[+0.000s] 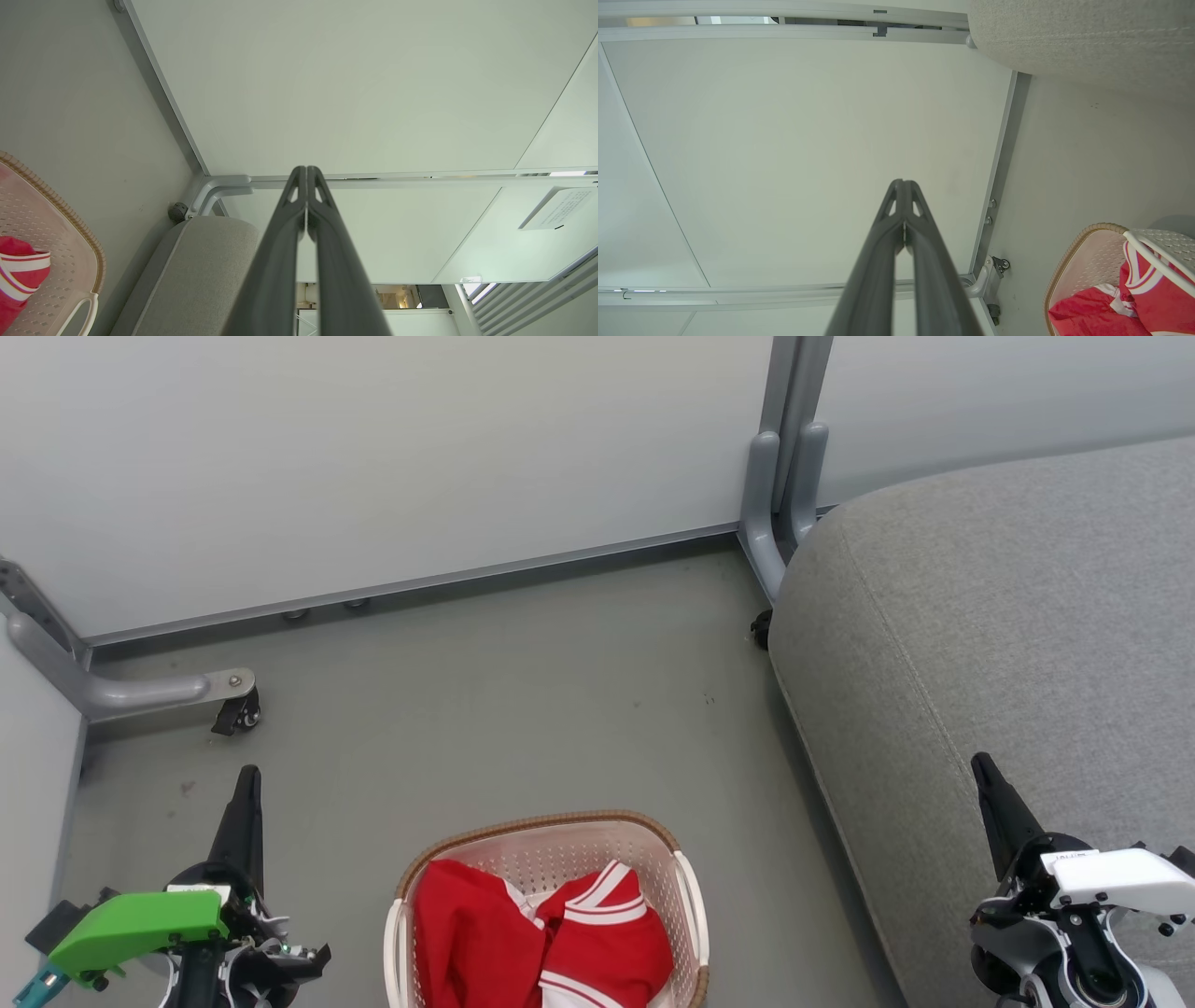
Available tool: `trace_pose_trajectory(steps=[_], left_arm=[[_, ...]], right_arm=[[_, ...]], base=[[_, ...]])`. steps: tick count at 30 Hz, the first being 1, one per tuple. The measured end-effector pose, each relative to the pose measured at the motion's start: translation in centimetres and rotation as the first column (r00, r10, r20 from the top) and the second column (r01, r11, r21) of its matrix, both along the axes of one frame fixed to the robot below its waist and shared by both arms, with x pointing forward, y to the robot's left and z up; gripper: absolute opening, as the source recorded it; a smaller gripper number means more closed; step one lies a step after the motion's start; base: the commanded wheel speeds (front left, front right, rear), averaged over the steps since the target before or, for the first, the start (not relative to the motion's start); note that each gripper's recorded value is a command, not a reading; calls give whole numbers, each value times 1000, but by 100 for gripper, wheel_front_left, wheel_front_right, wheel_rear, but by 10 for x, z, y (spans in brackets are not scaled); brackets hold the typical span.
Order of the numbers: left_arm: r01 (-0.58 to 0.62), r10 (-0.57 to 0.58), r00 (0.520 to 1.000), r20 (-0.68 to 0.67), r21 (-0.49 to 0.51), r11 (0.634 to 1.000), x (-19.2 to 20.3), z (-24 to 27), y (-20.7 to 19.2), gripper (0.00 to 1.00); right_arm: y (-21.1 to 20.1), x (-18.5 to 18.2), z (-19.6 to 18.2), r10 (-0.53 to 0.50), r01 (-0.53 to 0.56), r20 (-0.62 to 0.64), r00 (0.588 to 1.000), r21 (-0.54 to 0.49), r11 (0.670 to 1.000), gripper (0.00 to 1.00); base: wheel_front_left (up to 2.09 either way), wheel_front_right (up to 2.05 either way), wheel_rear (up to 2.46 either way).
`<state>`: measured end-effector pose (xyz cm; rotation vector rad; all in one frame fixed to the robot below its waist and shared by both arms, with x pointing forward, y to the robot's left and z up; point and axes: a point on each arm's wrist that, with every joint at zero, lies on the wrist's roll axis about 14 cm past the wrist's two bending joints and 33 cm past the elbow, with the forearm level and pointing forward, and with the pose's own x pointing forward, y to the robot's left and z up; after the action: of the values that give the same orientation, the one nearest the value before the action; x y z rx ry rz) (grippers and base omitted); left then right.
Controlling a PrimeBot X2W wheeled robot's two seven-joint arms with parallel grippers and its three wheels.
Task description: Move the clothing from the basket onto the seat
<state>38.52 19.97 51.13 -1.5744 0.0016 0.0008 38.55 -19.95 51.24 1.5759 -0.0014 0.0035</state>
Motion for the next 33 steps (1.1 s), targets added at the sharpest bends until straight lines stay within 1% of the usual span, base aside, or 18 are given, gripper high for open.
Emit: trace_pose_trajectory(steps=[21,22,28,33], left_arm=[[0,0,1000,0,0,1000,0,0,0,0],[0,0,1000,0,0,1000,0,0,0,100],[0,-1,997,-74,-14,1000,-9,-25,-3,100],[-17,17,997,-73,0,1000,-9,-24,-2,100]], right_arm=[[0,0,0,0,0,0,1000,0,1000,0],[0,0,0,0,0,0,1000,0,1000,100],[5,-12,-28,0,1,-82,997,21,1000,100],[5,-12,-29,-12,12,-85,996,4,1000,100]], base=[[0,0,0],[0,0,0],[0,0,0],[0,0,0]])
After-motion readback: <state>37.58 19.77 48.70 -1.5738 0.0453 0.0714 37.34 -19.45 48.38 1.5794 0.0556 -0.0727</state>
